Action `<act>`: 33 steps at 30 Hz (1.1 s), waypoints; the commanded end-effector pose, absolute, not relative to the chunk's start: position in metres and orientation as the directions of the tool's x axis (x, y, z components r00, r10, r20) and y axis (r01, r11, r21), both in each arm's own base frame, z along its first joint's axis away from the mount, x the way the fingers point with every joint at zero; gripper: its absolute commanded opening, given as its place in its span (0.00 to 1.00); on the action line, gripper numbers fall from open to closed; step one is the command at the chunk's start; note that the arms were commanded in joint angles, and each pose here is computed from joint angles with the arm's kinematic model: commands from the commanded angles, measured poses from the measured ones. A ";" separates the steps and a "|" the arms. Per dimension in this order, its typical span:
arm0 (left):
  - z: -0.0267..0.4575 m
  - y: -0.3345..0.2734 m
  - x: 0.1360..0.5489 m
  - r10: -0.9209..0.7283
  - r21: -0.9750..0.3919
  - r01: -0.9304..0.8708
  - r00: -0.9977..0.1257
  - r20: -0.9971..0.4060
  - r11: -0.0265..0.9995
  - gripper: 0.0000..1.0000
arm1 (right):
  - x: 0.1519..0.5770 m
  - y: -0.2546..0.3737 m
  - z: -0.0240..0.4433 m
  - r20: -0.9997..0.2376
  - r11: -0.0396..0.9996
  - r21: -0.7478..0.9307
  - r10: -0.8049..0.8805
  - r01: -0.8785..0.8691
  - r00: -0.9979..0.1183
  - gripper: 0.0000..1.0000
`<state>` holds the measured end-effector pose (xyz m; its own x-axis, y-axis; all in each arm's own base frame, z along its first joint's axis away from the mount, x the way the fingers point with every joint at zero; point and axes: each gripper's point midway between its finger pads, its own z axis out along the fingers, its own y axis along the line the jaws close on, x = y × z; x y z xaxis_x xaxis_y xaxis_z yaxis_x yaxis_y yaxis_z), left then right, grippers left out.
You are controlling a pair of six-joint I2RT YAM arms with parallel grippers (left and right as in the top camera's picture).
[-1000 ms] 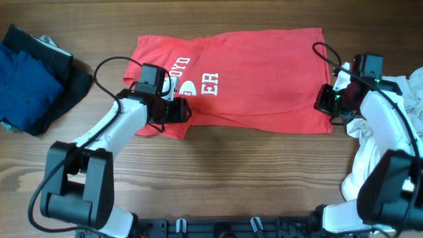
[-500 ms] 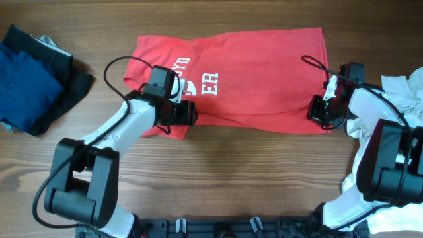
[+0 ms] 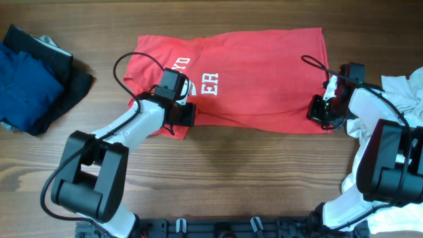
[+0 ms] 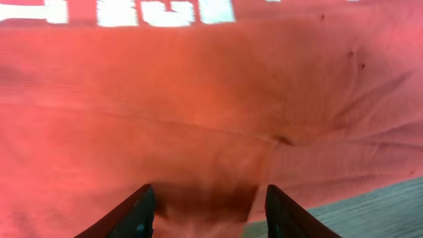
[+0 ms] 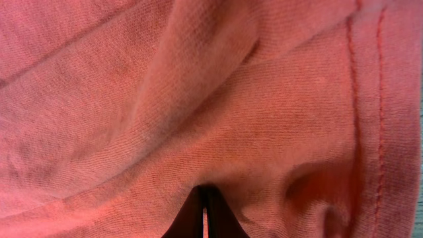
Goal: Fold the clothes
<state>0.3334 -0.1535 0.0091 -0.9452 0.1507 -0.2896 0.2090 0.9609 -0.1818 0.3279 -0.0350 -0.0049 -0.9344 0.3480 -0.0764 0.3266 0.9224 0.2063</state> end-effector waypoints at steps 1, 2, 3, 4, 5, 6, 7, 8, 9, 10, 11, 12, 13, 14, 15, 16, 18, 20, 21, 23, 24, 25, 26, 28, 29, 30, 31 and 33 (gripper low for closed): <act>-0.001 -0.156 0.329 0.210 -0.130 0.253 -0.938 -0.277 0.959 0.51 | 0.315 -0.038 -0.028 -0.014 0.931 0.156 0.336 0.330 -0.942 0.04; -0.006 -0.155 0.328 0.214 -0.122 0.253 -0.940 -0.266 0.960 0.49 | 0.315 -0.038 -0.028 -0.014 0.931 0.156 0.335 0.329 -0.942 0.04; -0.009 -0.154 0.327 0.216 -0.116 0.252 -0.942 -0.257 0.961 0.46 | 0.315 -0.038 -0.028 -0.013 0.931 0.156 0.335 0.329 -0.942 0.04; -0.013 -0.152 0.326 0.216 -0.103 0.248 -0.944 -0.248 0.963 0.41 | 0.315 -0.038 -0.028 -0.012 0.931 0.156 0.335 0.329 -0.942 0.04; -0.016 -0.151 0.325 0.217 -0.100 0.247 -0.946 -0.241 0.964 0.36 | 0.315 -0.038 -0.028 -0.012 0.931 0.156 0.336 0.330 -0.942 0.04; -0.017 -0.151 0.325 0.217 -0.099 0.246 -0.946 -0.239 0.964 0.29 | 0.315 -0.038 -0.028 -0.013 0.931 0.156 0.335 0.329 -0.942 0.04; -0.017 -0.151 0.326 0.217 -0.097 0.246 -0.946 -0.241 0.964 0.22 | 0.315 -0.038 -0.028 -0.012 0.931 0.156 0.335 0.329 -0.942 0.04; -0.017 -0.150 0.327 0.217 -0.091 0.245 -0.945 -0.246 0.965 0.13 | 0.315 -0.038 -0.028 -0.012 0.931 0.156 0.335 0.329 -0.942 0.04; -0.016 -0.149 0.329 0.215 -0.083 0.243 -0.943 -0.254 0.966 0.04 | 0.315 -0.038 -0.028 -0.012 0.931 0.156 0.335 0.330 -0.942 0.04; -0.014 -0.149 0.331 0.215 -0.079 0.242 -0.941 -0.260 0.967 0.04 | 0.315 -0.038 -0.028 -0.012 0.931 0.156 0.335 0.330 -0.942 0.04; -0.011 -0.149 0.333 0.214 -0.079 0.243 -0.939 -0.268 0.967 0.04 | 0.315 -0.038 -0.028 -0.013 0.931 0.156 0.335 0.329 -0.942 0.04; -0.006 -0.151 0.336 0.212 -0.081 0.244 -0.936 -0.282 0.966 0.04 | 0.315 -0.038 -0.028 -0.013 0.931 0.156 0.336 0.330 -0.942 0.04; 0.000 -0.152 0.340 0.210 -0.084 0.245 -0.931 -0.299 0.966 0.04 | 0.315 -0.038 -0.028 -0.014 0.931 0.156 0.335 0.329 -0.942 0.04; 0.004 -0.153 0.343 0.208 -0.085 0.246 -0.927 -0.311 0.966 0.04 | 0.315 -0.038 -0.028 -0.015 0.931 0.156 0.336 0.330 -0.942 0.04; 0.013 -0.155 0.349 0.206 -0.082 0.246 -0.920 -0.335 0.966 0.04 | 0.315 -0.038 -0.028 -0.015 0.931 0.156 0.336 0.330 -0.942 0.04; 0.020 -0.154 0.354 0.202 -0.073 0.243 -0.912 -0.356 0.967 0.04 | 0.315 -0.038 -0.028 -0.015 0.931 0.156 0.335 0.329 -0.942 0.04; 0.036 -0.148 0.364 0.194 -0.031 0.225 -0.894 -0.403 0.974 0.04 | 0.315 -0.038 -0.028 -0.015 0.931 0.156 0.335 0.329 -0.942 0.04; 0.048 -0.144 0.371 0.189 -0.002 0.211 -0.880 -0.435 0.978 0.04 | 0.315 -0.038 -0.028 -0.015 0.931 0.156 0.336 0.330 -0.942 0.04; 0.050 -0.144 0.372 0.188 -0.004 0.211 -0.878 -0.441 0.977 0.04 | 0.315 -0.038 -0.028 -0.015 0.931 0.156 0.336 0.329 -0.942 0.04; 0.051 -0.145 0.373 0.186 -0.005 0.211 -0.875 -0.446 0.978 0.05 | 0.315 -0.038 -0.028 -0.015 0.931 0.156 0.335 0.329 -0.942 0.04; 0.051 -0.145 0.373 0.186 -0.005 0.211 -0.875 -0.446 0.978 0.06 | 0.315 -0.038 -0.028 -0.015 0.931 0.156 0.335 0.329 -0.942 0.04; 0.051 -0.145 0.373 0.187 -0.005 0.211 -0.875 -0.446 0.977 0.08 | 0.315 -0.038 -0.028 -0.015 0.931 0.156 0.335 0.329 -0.942 0.04; 0.051 -0.145 0.373 0.186 -0.005 0.211 -0.875 -0.446 0.978 0.11 | 0.315 -0.038 -0.028 -0.015 0.931 0.156 0.335 0.329 -0.942 0.04; 0.051 -0.144 0.371 0.188 -0.004 0.211 -0.879 -0.439 0.978 0.12 | 0.315 -0.038 -0.028 -0.015 0.931 0.156 0.335 0.329 -0.942 0.04; 0.050 -0.144 0.370 0.189 -0.002 0.211 -0.882 -0.432 0.978 0.12 | 0.315 -0.038 -0.028 -0.015 0.931 0.156 0.335 0.329 -0.942 0.04; 0.049 -0.143 0.368 0.190 -0.001 0.211 -0.885 -0.425 0.978 0.11 | 0.315 -0.038 -0.028 -0.015 0.931 0.156 0.335 0.329 -0.942 0.04; 0.048 -0.142 0.367 0.191 0.000 0.211 -0.887 -0.420 0.978 0.11 | 0.315 -0.038 -0.028 -0.015 0.931 0.156 0.335 0.329 -0.942 0.04; 0.048 -0.142 0.366 0.192 0.001 0.211 -0.888 -0.419 0.978 0.06 | 0.315 -0.038 -0.028 -0.015 0.931 0.156 0.335 0.329 -0.942 0.04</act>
<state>0.3602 -0.1423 0.0361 -0.9024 0.1905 -0.3865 0.2119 0.9772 -0.0130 0.3279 -0.0351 -0.0050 -0.9344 0.3480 -0.0757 0.3269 0.9224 0.2059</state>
